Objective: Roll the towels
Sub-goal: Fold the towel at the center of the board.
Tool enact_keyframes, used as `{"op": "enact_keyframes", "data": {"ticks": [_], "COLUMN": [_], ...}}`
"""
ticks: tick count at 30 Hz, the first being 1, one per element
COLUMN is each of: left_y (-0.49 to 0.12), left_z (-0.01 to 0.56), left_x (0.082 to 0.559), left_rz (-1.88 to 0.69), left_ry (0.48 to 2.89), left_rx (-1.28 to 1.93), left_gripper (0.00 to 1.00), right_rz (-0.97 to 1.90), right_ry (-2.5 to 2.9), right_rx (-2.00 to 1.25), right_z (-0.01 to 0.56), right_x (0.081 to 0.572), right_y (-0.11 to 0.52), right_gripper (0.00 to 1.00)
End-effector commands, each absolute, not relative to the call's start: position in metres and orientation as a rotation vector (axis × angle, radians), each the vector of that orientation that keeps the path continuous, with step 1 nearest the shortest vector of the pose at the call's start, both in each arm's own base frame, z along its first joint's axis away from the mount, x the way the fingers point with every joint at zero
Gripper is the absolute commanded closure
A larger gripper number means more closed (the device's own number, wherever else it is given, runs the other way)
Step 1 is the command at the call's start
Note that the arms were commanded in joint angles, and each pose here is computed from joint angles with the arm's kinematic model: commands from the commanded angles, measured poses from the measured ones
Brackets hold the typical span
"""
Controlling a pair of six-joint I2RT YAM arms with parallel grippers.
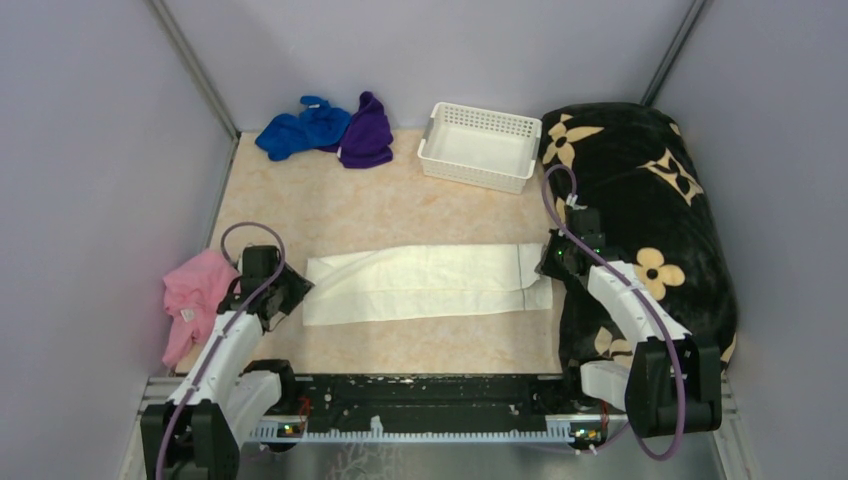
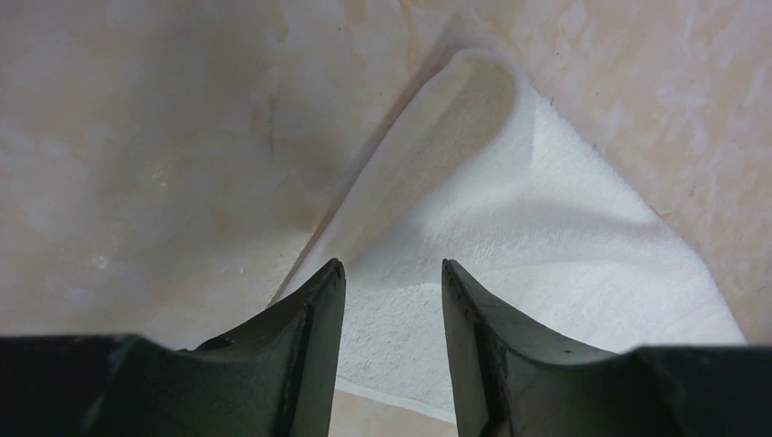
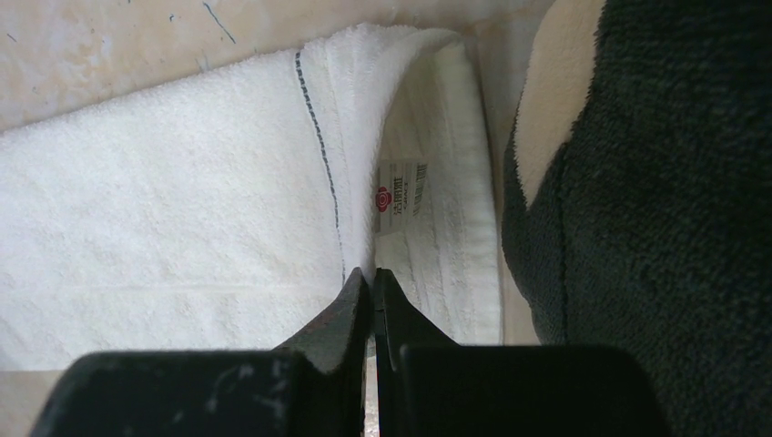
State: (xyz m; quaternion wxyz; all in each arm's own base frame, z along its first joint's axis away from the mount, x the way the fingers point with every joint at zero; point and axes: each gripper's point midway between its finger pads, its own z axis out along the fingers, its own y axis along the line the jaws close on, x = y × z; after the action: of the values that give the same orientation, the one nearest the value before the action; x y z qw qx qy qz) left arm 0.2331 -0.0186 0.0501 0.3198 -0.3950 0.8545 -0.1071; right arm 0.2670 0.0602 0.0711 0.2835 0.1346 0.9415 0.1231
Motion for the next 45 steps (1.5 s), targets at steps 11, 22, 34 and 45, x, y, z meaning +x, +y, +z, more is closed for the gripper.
{"op": "enact_keyframes", "data": {"ticks": [11, 22, 34, 45], "left_y": [-0.022, -0.033, -0.052, -0.057], "left_z": [0.032, 0.055, 0.089, 0.060], "left_x": [0.239, 0.250, 0.257, 0.241], "left_rz": [-0.270, -0.357, -0.532, -0.540], "left_ry": [2.330, 2.323, 2.240, 2.331], "left_rx": [-0.988, -0.938, -0.874, -0.891], "left_gripper": [0.48, 0.55, 0.62, 0.64], "right_rz": [0.370, 0.382, 0.390, 0.396], "right_ry": [2.450, 2.444, 2.436, 2.438], "right_rx": [0.318, 0.318, 0.315, 0.313], "right_z": [0.089, 0.090, 0.094, 0.094], "right_x": [0.277, 0.278, 0.281, 0.282], "right_y": [0.067, 0.068, 0.069, 0.070], "right_gripper": [1.00, 1.00, 1.00, 1.00]}}
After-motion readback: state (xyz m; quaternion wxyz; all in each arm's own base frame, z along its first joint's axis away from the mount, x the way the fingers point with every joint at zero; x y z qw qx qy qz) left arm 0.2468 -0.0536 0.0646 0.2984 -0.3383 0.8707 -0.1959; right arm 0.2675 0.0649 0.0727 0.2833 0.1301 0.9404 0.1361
